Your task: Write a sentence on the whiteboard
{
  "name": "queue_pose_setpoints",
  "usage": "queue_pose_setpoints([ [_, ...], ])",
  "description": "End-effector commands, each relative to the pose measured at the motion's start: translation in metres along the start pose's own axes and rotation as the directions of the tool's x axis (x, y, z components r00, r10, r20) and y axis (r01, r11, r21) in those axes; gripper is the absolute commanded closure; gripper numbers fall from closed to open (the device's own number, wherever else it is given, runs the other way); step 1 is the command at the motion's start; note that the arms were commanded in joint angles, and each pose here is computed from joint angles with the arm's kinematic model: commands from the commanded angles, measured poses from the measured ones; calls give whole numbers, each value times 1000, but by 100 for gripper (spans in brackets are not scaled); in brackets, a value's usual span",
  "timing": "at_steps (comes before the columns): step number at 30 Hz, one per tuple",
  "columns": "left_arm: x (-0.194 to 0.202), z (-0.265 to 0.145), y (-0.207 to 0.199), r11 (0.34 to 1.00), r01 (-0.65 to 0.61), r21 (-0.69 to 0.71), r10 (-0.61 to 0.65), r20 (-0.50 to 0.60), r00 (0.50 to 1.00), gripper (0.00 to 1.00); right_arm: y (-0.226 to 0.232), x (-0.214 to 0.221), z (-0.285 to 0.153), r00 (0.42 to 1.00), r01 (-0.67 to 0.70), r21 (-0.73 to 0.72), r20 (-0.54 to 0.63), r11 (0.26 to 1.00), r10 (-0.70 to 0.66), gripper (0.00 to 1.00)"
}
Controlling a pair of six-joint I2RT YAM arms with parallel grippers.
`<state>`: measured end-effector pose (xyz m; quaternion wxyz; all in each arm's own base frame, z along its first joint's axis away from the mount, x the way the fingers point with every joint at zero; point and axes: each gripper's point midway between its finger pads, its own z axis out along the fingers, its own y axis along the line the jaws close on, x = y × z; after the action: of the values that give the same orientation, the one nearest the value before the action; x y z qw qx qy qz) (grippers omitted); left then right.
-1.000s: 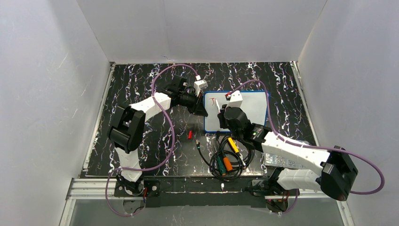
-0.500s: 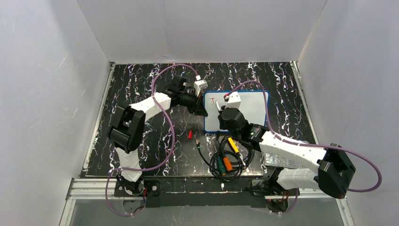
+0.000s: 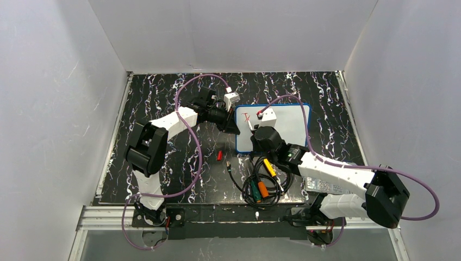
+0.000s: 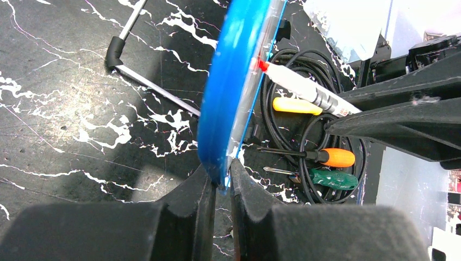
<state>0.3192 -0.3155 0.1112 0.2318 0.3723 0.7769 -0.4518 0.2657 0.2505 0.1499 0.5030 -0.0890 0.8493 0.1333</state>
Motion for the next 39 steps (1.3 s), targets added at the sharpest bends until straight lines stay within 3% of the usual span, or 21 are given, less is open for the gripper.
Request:
queue_pose_setpoints([
  [1,-11,-10,-13,999,-37,-11,37,5,999,100,-14,18,-5,999,-5,37,-40,999,7,99],
  [17,-11,-11,-13,999,-36,-10,36,4,999,100,-18,-22,-5,998,16,102,61,995,-23,99],
  [39,-10,-10,-12,999,-37,-14,37,1,999,100,-3,-35,-9,995,29,16,96,999,-31,99],
])
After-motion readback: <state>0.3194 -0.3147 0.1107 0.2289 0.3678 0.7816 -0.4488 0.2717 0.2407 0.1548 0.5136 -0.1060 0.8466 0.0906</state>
